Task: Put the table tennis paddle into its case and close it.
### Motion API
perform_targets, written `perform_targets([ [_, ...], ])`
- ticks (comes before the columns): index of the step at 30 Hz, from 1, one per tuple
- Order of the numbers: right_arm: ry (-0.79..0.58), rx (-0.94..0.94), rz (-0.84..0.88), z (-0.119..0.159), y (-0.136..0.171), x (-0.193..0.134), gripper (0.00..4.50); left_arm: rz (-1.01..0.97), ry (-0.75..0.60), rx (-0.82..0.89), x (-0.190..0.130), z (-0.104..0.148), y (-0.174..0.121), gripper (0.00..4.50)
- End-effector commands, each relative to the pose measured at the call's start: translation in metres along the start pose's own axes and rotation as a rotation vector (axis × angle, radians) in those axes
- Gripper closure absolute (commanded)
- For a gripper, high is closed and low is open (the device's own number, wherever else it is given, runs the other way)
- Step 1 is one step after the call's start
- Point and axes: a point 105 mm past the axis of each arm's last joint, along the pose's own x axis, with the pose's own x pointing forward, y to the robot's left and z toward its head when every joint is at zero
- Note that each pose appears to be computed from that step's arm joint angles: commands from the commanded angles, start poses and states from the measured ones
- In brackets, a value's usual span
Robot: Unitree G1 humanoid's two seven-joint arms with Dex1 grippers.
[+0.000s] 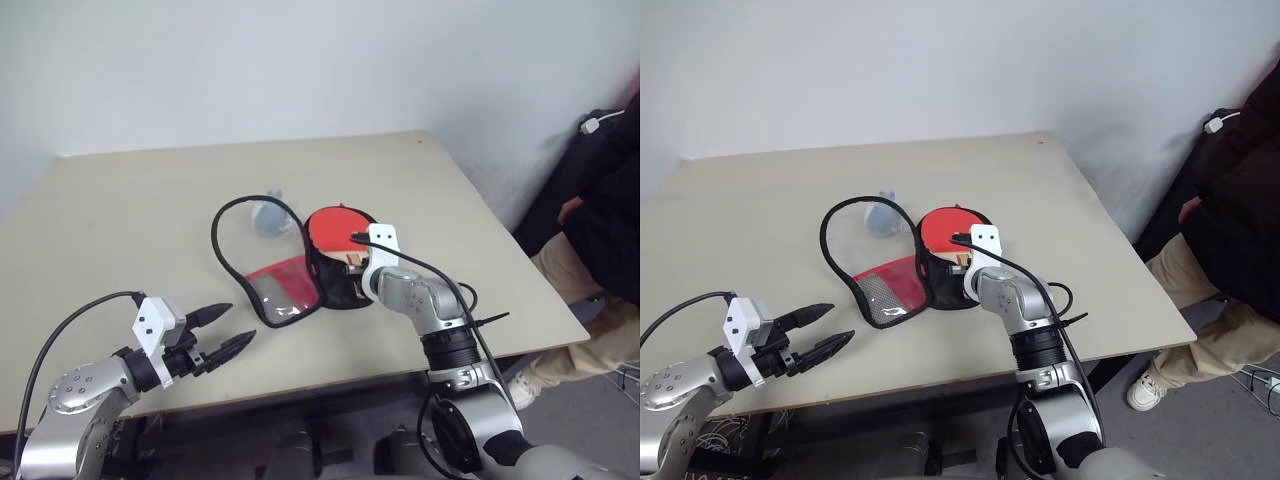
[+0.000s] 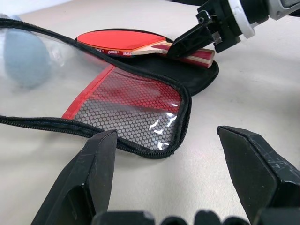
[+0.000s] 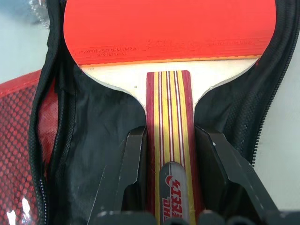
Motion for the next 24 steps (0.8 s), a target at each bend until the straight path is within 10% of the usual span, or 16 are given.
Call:
perform_targets([
  [1, -0.145, 0.011, 0.146, 0.05, 0.068, -0.011, 3.35, 0.006, -0.023, 0.033, 0.001, 0.007, 0.001, 0.88],
  [4, -0.146, 0.016, 0.147, 0.051, 0.07, -0.011, 3.35, 0.006, -0.024, 0.032, 0.001, 0.007, 0.001, 0.88],
  [15, -0.162, 0.012, 0.213, 0.061, 0.079, -0.027, 0.13, 0.011, -0.023, 0.022, 0.001, 0.006, 0.004, 0.88],
  [24, -0.35, -0.314, 0.51, 0.086, 0.055, -0.091, 0.05, 0.095, -0.049, -0.117, -0.009, 0.005, 0.026, 0.88],
])
